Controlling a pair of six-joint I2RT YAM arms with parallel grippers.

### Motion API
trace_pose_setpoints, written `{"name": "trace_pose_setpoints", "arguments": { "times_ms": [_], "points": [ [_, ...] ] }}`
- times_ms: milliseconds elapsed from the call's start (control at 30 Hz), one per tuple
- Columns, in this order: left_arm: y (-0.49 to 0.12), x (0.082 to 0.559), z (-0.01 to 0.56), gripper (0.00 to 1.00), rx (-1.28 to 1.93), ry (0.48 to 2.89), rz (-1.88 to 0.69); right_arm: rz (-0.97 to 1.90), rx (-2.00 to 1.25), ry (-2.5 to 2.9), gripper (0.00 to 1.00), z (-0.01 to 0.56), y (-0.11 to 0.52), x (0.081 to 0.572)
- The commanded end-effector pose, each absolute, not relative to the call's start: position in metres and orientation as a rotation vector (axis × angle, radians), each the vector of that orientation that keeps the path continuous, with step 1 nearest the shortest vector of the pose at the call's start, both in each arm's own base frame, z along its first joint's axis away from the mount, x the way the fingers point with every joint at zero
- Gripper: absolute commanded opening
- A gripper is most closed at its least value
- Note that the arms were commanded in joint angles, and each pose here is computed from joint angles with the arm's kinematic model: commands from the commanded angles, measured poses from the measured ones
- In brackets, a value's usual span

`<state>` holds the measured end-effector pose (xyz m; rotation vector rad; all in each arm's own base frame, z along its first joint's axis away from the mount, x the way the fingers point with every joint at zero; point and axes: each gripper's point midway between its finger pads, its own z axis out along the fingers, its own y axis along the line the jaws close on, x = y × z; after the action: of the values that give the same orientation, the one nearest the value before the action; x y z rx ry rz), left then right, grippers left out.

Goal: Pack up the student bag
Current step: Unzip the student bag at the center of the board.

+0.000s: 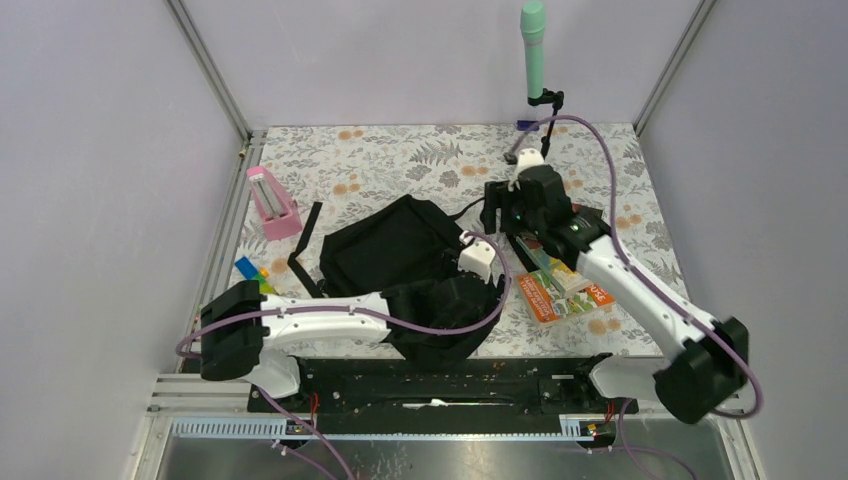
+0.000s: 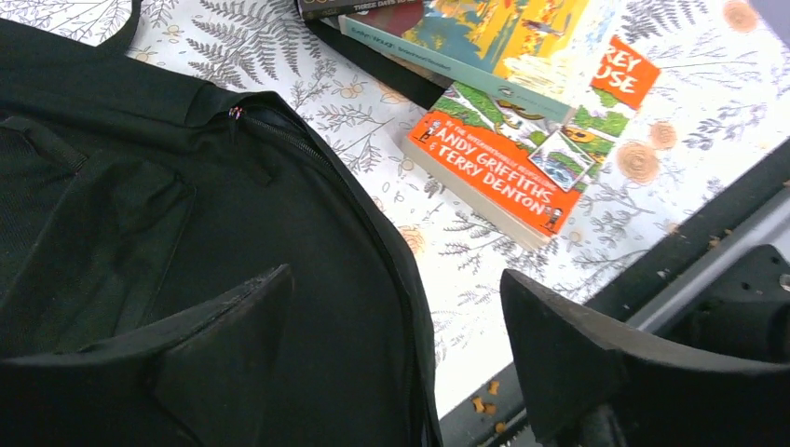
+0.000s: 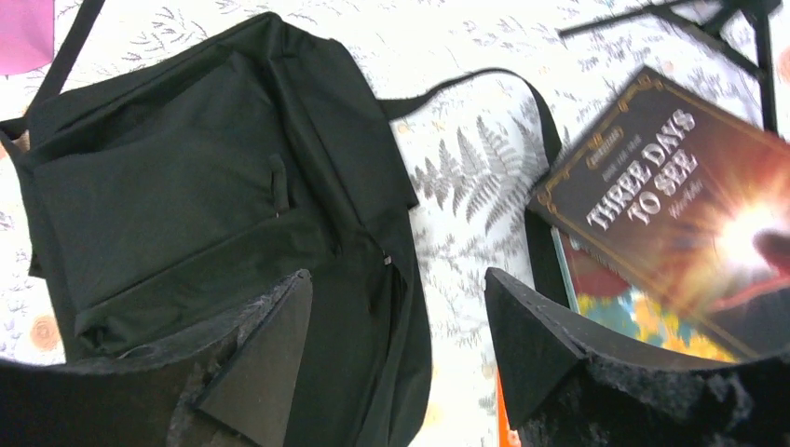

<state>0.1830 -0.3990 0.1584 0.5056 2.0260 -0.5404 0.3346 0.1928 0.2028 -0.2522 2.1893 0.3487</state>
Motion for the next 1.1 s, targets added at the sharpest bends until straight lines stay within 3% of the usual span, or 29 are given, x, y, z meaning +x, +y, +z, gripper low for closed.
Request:
{"name": "trace_pose_setpoints", "arguments": {
  "times_ms": [0,267,433,1000,1033,1067],
  "points": [
    [-0.389,0.173,0.197,0.89,0.483,1.959,-0.675,0.336,-0.078,2.254,0.75,0.189,0.163,0.297],
    [-0.339,0.161,0.17,0.94,0.429,2.08,-0.654,0.689,0.087,2.374,0.69,0.145,0.173,0.216],
    [-0.331,0.156,0.161,0.95,0.429,2.118,-0.654,0.984,0.163,2.425,0.72,0.139,0.199,0.184],
    [-0.335,0.152,0.14,0.96,0.475,2.151,-0.64,1.069,0.24,2.474,0.58,0.109,0.206,0.172],
    [-0.336,0.152,0.14,0.96,0.483,2.151,-0.642,1.064,0.24,2.481,0.53,0.105,0.206,0.171],
    [-0.338,0.152,0.139,0.96,0.488,2.153,-0.643,1.061,0.244,2.493,0.41,0.1,0.205,0.169]
  ]
}}
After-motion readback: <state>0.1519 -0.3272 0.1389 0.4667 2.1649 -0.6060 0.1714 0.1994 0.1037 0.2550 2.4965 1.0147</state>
